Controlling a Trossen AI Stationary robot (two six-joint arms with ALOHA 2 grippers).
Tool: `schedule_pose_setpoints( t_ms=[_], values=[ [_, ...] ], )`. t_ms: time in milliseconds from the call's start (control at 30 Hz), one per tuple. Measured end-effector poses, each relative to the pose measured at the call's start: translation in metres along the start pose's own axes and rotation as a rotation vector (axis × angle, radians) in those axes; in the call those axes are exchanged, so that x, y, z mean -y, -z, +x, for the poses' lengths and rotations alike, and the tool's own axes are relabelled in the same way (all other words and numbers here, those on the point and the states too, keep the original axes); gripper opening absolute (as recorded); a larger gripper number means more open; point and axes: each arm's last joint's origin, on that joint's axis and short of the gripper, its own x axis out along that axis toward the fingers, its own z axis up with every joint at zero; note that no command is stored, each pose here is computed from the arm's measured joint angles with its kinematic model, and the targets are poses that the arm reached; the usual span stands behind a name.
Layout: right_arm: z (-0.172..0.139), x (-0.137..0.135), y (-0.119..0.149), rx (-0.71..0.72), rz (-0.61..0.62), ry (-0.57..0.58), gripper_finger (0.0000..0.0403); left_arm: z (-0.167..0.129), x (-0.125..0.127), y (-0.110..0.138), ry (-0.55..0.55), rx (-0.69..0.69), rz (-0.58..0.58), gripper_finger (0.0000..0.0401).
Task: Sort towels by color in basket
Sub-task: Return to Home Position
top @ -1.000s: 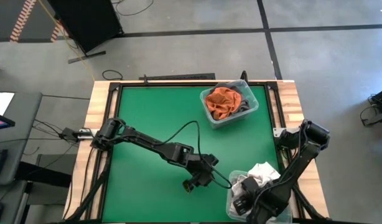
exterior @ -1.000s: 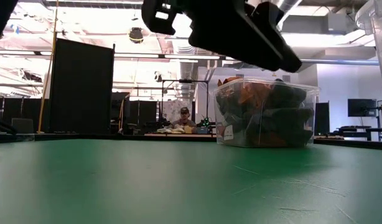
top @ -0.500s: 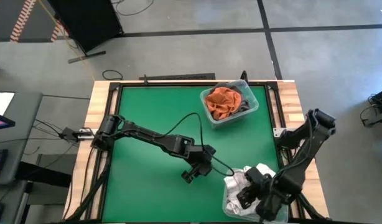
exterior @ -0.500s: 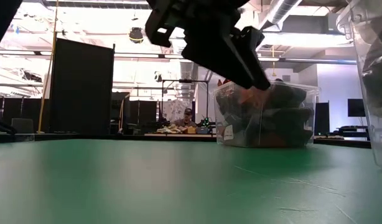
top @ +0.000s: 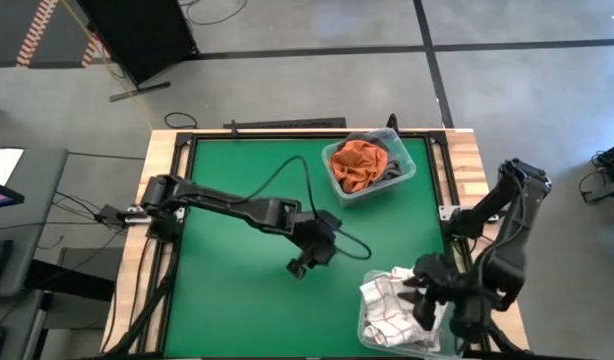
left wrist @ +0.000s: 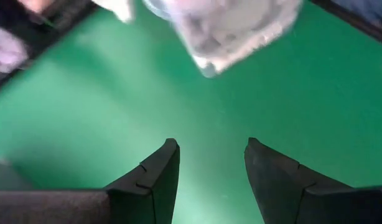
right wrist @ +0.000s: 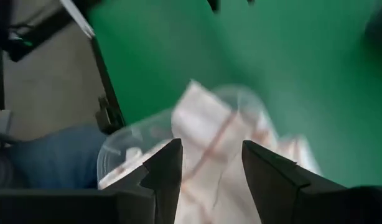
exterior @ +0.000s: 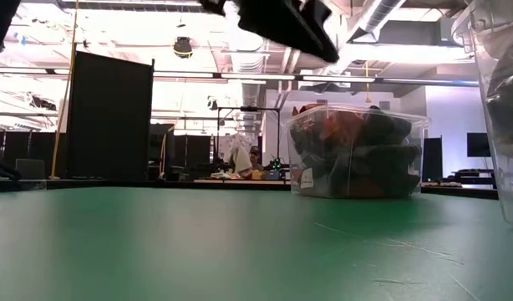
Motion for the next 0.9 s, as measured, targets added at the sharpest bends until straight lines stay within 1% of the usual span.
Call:
schedule_pose_setpoints(
  t_ms=[133, 267, 400, 533, 600, 700, 800, 900],
  values=[
    [-0.018, 0.007, -0.007, 0.171, -0.179, -0.034, 0.0193, -0.027, -0.013, 0.001, -0.023, 0.018, -0.023, 0.0171],
    [-0.036, 0.017, -0.013, 0.276, -0.317, -0.041, 0.0193, -0.050, -0.022, 0.009, -0.046, 0.030, -0.056, 0.0171],
    [-0.054, 0.034, -0.020, 0.342, -0.416, -0.028, 0.0193, -0.074, -0.029, 0.027, -0.110, 0.064, -0.108, 0.0171],
    [-0.071, 0.054, -0.026, 0.386, -0.474, -0.027, 0.0193, -0.100, -0.034, 0.054, -0.198, 0.106, -0.201, 0.0171],
    [-0.079, 0.063, -0.029, 0.408, -0.488, -0.047, 0.0193, -0.113, -0.032, 0.068, -0.230, 0.140, -0.224, 0.0171],
    [-0.085, 0.079, -0.028, 0.436, -0.522, -0.084, 0.0193, -0.124, -0.019, 0.091, -0.179, 0.234, -0.217, 0.0171],
    [-0.085, 0.099, -0.025, 0.473, -0.544, -0.120, 0.0193, -0.133, -0.004, 0.109, -0.159, 0.332, -0.208, 0.0171],
    [-0.079, 0.119, -0.018, 0.523, -0.554, -0.169, 0.0193, -0.136, 0.011, 0.126, -0.181, 0.378, -0.214, 0.0171]
  ],
)
